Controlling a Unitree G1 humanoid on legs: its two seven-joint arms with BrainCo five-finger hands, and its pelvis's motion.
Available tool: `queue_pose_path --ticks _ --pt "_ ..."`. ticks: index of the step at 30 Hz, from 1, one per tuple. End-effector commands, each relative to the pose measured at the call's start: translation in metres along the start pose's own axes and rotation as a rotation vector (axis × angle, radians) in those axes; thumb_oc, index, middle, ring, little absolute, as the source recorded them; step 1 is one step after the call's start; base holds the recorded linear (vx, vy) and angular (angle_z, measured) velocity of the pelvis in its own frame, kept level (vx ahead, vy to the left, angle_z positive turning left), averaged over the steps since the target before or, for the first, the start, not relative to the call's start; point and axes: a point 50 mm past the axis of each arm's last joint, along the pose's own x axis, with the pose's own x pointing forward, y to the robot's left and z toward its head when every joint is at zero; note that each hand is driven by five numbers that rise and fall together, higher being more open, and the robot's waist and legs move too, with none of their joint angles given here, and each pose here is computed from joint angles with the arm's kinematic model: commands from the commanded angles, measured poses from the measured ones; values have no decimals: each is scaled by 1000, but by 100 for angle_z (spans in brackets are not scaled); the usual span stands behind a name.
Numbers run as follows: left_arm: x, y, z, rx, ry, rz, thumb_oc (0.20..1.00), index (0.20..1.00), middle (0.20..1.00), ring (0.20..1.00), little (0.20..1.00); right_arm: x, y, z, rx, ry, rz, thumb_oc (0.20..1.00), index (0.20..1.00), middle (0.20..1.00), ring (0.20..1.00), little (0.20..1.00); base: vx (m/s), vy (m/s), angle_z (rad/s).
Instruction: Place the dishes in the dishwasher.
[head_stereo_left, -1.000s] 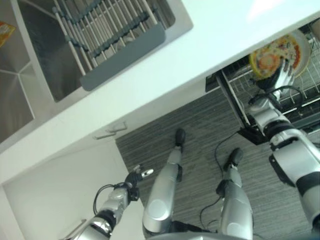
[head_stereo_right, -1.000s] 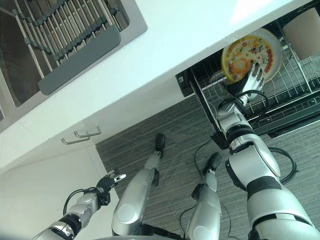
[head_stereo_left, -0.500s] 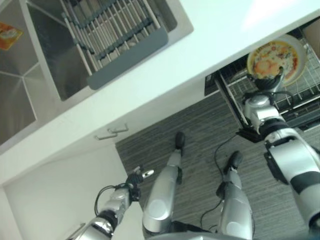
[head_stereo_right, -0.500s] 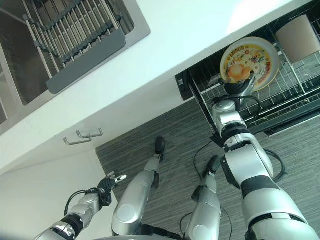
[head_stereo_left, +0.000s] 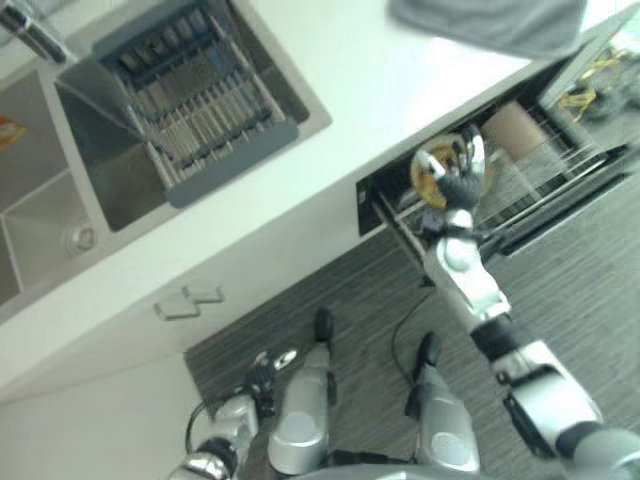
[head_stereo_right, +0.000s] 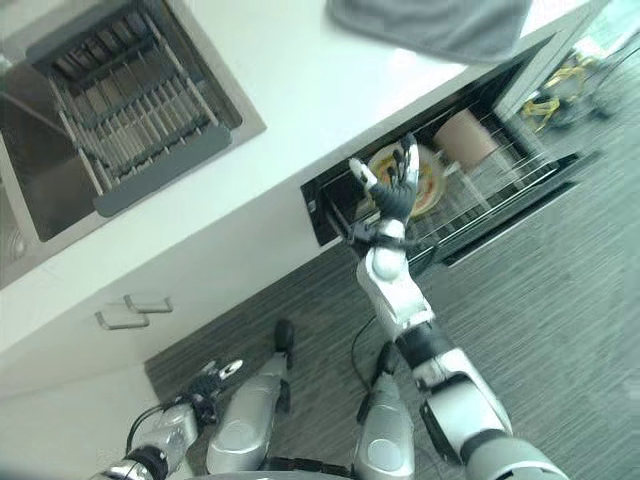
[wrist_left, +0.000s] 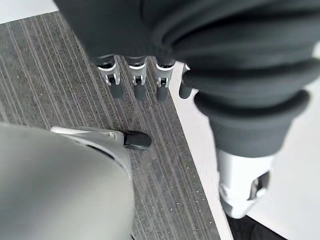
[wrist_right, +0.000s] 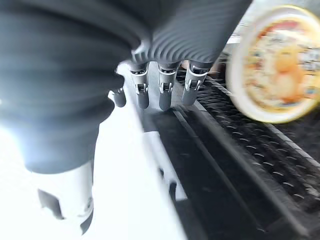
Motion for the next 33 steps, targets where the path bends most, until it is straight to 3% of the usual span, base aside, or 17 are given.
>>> queue_pose_path --ticks 1,6,10,16,21,24,31,33 --pt "-4 0 -19 44 55 22 1000 1000 1000 1000 1000 10 3 29 32 -146 1 1000 1000 1000 1000 1000 102 -61 -12" --pt "-23 12 -70 32 208 79 1000 1000 1000 1000 1000 -1 -37 29 -45 -130 1 1000 1000 1000 1000 1000 179 -74 -14" --pt "-25 17 -72 13 212 84 1000 1000 1000 1000 1000 -6 -62 39 -75 -189 -25 1000 1000 1000 1000 1000 94 -43 -20" --pt "-30 21 -82 -31 244 95 1000 1000 1000 1000 1000 -21 -129 26 -75 -124 -301 1000 1000 1000 1000 1000 68 -37 -9" --pt "-34 29 -90 -31 293 103 1000 1000 1000 1000 1000 -32 -192 16 -37 -79 -636 1000 1000 1000 1000 1000 70 -49 -5" --pt "-37 32 -95 -30 341 108 1000 1000 1000 1000 1000 -58 -228 -19 36 78 -862 1000 1000 1000 1000 1000 113 -43 0" --pt "-30 23 -86 25 356 52 1000 1000 1000 1000 1000 -81 -218 -80 283 331 -907 1000 1000 1000 1000 1000 18 12 15" --pt "-14 2 -56 62 287 -13 1000 1000 1000 1000 1000 -62 -196 -92 507 309 -905 1000 1000 1000 1000 1000 -268 76 29"
